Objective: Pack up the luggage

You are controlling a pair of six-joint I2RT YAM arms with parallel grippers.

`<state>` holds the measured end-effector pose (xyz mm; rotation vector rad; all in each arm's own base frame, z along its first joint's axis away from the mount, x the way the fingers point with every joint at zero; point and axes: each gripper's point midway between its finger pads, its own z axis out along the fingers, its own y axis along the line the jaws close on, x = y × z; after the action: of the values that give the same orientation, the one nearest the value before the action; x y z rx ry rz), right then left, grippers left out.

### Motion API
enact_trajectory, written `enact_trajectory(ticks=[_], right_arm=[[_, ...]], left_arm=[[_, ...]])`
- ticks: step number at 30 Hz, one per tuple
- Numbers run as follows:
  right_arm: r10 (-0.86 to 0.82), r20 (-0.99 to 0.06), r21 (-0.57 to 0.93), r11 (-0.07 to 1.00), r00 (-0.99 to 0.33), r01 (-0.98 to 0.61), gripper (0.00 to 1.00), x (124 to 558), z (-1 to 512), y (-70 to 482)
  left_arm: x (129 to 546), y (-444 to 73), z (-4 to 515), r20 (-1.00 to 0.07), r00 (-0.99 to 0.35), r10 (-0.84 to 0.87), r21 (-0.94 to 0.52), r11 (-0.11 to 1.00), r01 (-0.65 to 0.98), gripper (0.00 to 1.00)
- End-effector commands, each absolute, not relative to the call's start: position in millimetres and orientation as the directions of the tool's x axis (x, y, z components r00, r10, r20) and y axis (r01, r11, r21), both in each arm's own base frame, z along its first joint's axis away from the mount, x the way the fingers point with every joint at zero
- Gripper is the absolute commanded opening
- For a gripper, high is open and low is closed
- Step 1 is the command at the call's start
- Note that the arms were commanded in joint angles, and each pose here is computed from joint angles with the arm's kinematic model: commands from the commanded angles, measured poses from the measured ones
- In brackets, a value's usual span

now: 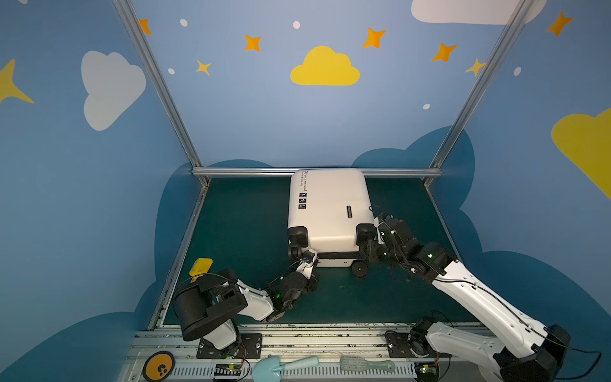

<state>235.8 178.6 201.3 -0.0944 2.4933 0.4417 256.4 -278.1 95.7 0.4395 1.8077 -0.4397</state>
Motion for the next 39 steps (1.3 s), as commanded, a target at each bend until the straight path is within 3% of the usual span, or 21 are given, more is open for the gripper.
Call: enact_trajectory(ticks=[1,20,39], right_arm=[[-0.038,-0.628,0.345,0.882,-0.778,-0.322,0.00,230,222,204],[-0.037,-0.623,0.357,0.875,-0.782,-0.326,0.00,230,219,208],[-0.029,-0.614,0.370,0.872,-0.789,-0.320,0.00,230,214,210]], left_arm=[[264,-286,120,-0.974,-0.227,-0.007,-0.122,0.858,0.499,0.03],[228,-356,122,-0.977,-0.169,0.128,-0.028,0.713,0.701,0.03],[207,-448,130,-0.990,-0.127,0.061,-0.076,0.525,0.848,0.03]])
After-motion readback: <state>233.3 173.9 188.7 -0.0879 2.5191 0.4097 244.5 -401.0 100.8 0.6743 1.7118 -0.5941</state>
